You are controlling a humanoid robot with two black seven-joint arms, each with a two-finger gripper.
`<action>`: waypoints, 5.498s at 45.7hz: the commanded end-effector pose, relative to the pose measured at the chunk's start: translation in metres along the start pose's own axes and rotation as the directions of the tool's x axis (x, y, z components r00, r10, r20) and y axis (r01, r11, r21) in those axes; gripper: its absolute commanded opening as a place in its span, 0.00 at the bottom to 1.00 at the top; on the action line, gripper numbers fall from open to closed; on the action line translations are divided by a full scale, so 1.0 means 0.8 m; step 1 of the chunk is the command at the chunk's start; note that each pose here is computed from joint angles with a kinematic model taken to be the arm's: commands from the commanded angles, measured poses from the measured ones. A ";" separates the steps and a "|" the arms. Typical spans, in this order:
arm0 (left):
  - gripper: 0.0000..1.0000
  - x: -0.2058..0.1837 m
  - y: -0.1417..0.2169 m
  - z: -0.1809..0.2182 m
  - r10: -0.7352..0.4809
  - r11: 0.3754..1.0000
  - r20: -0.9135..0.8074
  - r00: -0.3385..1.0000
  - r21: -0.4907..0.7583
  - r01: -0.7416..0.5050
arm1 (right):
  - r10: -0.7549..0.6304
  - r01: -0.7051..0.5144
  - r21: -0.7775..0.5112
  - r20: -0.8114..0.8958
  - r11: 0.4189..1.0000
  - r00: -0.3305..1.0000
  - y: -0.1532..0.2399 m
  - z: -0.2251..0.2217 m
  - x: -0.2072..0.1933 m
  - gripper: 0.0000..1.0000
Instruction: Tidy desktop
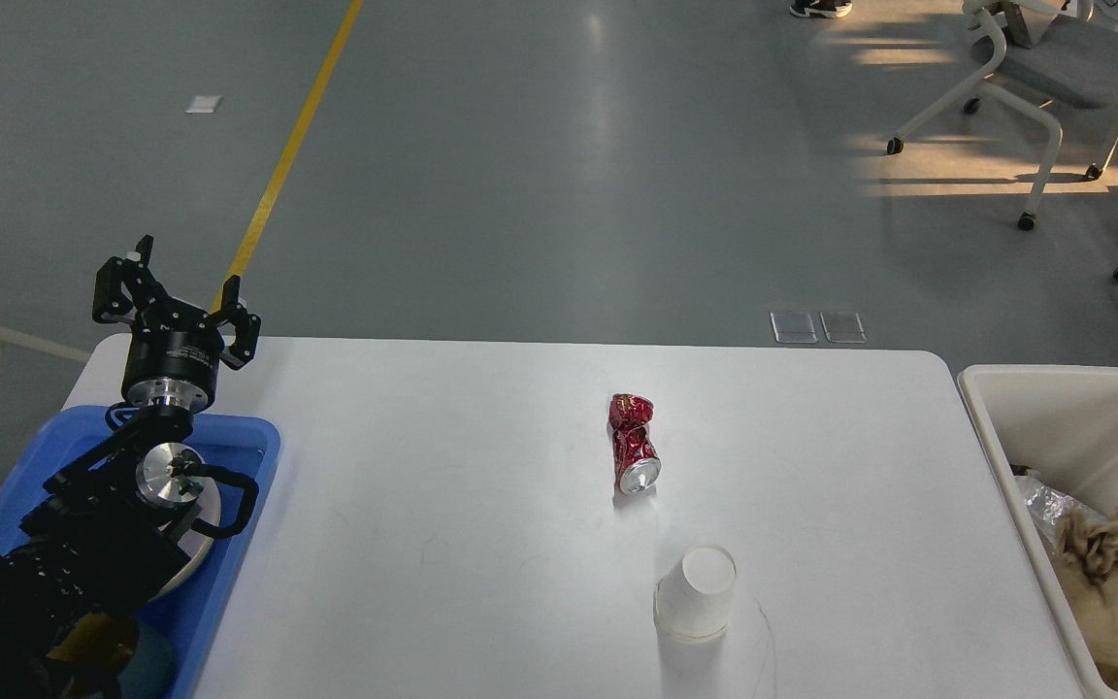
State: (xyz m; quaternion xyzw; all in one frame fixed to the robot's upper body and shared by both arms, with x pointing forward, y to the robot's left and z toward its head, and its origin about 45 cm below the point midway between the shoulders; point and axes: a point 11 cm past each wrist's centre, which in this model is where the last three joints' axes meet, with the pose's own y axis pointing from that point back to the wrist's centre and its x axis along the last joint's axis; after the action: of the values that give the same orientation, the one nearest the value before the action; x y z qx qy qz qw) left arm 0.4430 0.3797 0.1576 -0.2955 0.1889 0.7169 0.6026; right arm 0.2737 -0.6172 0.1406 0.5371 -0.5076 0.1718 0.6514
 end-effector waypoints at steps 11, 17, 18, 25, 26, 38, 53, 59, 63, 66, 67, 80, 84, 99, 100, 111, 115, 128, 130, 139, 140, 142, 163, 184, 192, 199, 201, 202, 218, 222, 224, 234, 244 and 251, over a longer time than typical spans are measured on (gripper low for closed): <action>0.96 0.000 0.000 0.000 0.000 1.000 -0.001 1.000 0.000 0.000 | -0.136 0.135 0.022 0.026 0.991 0.990 0.003 -0.012 0.033 1.00; 0.96 0.000 0.000 0.000 0.000 1.000 0.001 1.000 0.000 0.000 | -0.234 0.233 0.040 0.004 0.972 0.972 0.008 -0.035 0.095 1.00; 0.96 0.000 0.000 0.000 0.000 1.000 -0.001 1.000 0.000 0.000 | -0.259 0.259 0.041 0.004 0.965 0.966 0.010 -0.039 0.102 1.00; 0.97 0.000 0.000 0.000 -0.001 1.000 0.000 1.000 0.001 0.001 | -0.410 0.407 0.077 0.022 0.910 0.912 0.024 -0.083 0.158 1.00; 0.96 0.000 0.000 0.000 0.001 1.000 0.000 1.000 -0.001 -0.001 | -0.428 0.425 0.082 0.020 0.902 0.904 0.027 -0.090 0.164 1.00; 0.96 0.000 0.000 0.000 0.001 1.000 0.000 1.000 -0.001 -0.001 | -0.486 0.501 0.145 -0.129 0.853 0.864 0.057 -0.200 0.255 1.00; 0.97 0.000 0.000 0.000 0.000 1.000 0.001 1.000 0.000 0.000 | -0.327 0.471 0.291 -0.427 0.833 0.843 0.103 -0.429 0.313 1.00; 0.97 0.000 0.000 0.000 0.000 1.000 -0.001 1.000 0.000 0.000 | -0.266 0.512 0.316 -0.578 0.799 0.772 0.130 -0.534 0.287 1.00; 0.97 0.000 0.000 0.000 0.001 1.000 0.002 1.000 0.000 -0.001 | -0.225 0.544 0.321 -0.664 0.776 0.713 0.149 -0.594 0.259 1.00; 0.96 0.000 0.000 0.000 -0.001 1.000 0.000 1.000 0.001 0.001 | -0.195 0.568 0.323 -0.717 0.757 0.669 0.164 -0.634 0.235 1.00; 0.96 0.000 0.000 0.000 -0.001 1.000 0.000 1.000 0.001 0.001 | -0.187 0.576 0.326 -0.730 0.750 0.657 0.169 -0.645 0.227 1.00; 0.96 0.000 0.000 0.000 0.000 1.000 -0.001 1.000 0.000 0.000 | -0.157 0.688 0.345 -0.817 0.638 0.555 0.190 -0.719 0.118 1.00; 0.97 0.000 0.000 0.000 -0.001 1.000 0.000 1.000 0.001 0.001 | -0.176 0.714 0.346 -0.818 0.609 0.547 0.175 -0.713 0.084 1.00; 0.97 0.000 0.000 0.000 0.001 1.000 0.000 1.000 -0.001 -0.001 | -0.232 0.736 0.418 -0.764 0.533 0.602 0.131 -0.688 -0.002 1.00; 0.97 0.000 0.000 0.000 -0.001 1.000 0.000 1.000 0.001 0.001 | -0.231 0.731 0.427 -0.757 0.532 0.611 0.127 -0.686 -0.006 1.00; 0.97 0.000 0.000 0.000 0.001 1.000 0.000 1.000 0.000 -0.001 | -0.265 0.715 0.450 -0.714 0.535 0.648 0.092 -0.645 -0.043 1.00; 0.96 0.000 0.000 0.000 0.000 1.000 0.001 1.000 0.001 0.000 | -0.275 0.705 0.456 -0.696 0.544 0.663 0.079 -0.628 -0.052 1.00; 0.97 0.000 0.000 0.000 0.001 1.000 0.000 1.000 -0.001 -0.001 | -0.361 0.722 0.424 -0.659 0.547 0.660 0.052 -0.574 -0.090 1.00; 0.97 0.000 0.000 0.000 0.000 1.000 -0.001 1.000 0.000 0.000 | -0.369 0.724 0.423 -0.655 0.545 0.660 0.050 -0.570 -0.097 1.00; 0.97 0.000 0.000 0.000 0.001 1.000 0.000 1.000 -0.001 -0.001 | -0.356 0.690 0.460 -0.618 0.559 0.701 0.037 -0.552 -0.126 1.00; 0.97 0.000 0.000 0.000 0.001 1.000 0.000 1.000 -0.001 -0.001 | -0.350 0.680 0.468 -0.610 0.564 0.711 0.035 -0.551 -0.129 1.00; 0.96 0.000 0.000 0.000 0.000 1.000 -0.001 1.000 0.000 0.000 | -0.345 0.660 0.488 -0.587 0.571 0.733 0.032 -0.549 -0.132 1.00; 0.96 0.000 0.000 0.000 -0.001 1.000 0.000 1.000 0.001 0.001 | -0.308 0.473 0.645 -0.360 0.600 0.881 0.023 -0.565 -0.150 1.00; 0.97 0.000 0.000 0.000 0.000 1.000 0.002 1.000 0.002 0.000 | -0.393 0.467 0.687 -0.278 0.557 0.877 0.041 -0.580 -0.197 1.00; 0.96 0.000 0.000 0.000 -0.001 1.000 0.000 1.000 0.001 0.001 | -0.415 0.489 0.681 -0.288 0.545 0.863 0.046 -0.577 -0.215 1.00; 0.97 0.000 0.000 0.000 0.001 1.000 0.000 1.000 -0.001 -0.001 | -0.419 0.492 0.680 -0.288 0.544 0.861 0.047 -0.576 -0.218 1.00; 0.96 0.000 0.000 0.000 -0.001 1.000 0.002 1.000 0.001 0.001 | -0.419 0.492 0.681 -0.289 0.542 0.861 0.048 -0.577 -0.219 1.00; 0.97 0.000 0.000 0.000 0.000 1.000 0.001 1.000 0.001 0.000 | -0.419 0.492 0.680 -0.288 0.544 0.861 0.047 -0.576 -0.218 1.00; 0.97 0.000 0.000 0.000 0.000 1.000 -0.001 1.000 0.000 0.000 | -0.407 0.497 0.674 -0.305 0.547 0.861 0.044 -0.577 -0.209 1.00; 0.97 0.000 0.000 0.000 -0.001 1.000 0.000 1.000 0.001 0.001 | -0.406 0.504 0.671 -0.314 0.544 0.858 0.045 -0.577 -0.210 1.00; 0.97 0.000 0.000 0.000 0.000 1.000 -0.001 1.000 0.000 0.000 | -0.403 0.507 0.667 -0.322 0.545 0.857 0.044 -0.576 -0.209 1.00; 0.96 0.000 0.000 0.000 0.000 1.000 -0.001 1.000 0.000 0.000 | -0.358 0.562 0.612 -0.433 0.557 0.827 0.040 -0.561 -0.218 1.00; 0.97 0.000 0.000 0.000 0.001 1.000 0.000 1.000 0.000 -0.001 | -0.338 0.581 0.598 -0.477 0.552 0.812 0.042 -0.559 -0.223 1.00; 0.97 0.000 0.000 0.000 -0.002 1.000 0.001 1.000 0.002 0.002 | -0.339 0.584 0.599 -0.479 0.548 0.810 0.045 -0.564 -0.228 1.00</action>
State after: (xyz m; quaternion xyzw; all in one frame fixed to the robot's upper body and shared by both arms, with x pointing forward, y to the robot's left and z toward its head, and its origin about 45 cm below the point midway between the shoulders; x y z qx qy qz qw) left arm 0.4430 0.3796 0.1576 -0.2953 0.1889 0.7167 0.6029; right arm 0.3849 -0.1563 0.0478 0.8291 -0.1295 0.2577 0.4790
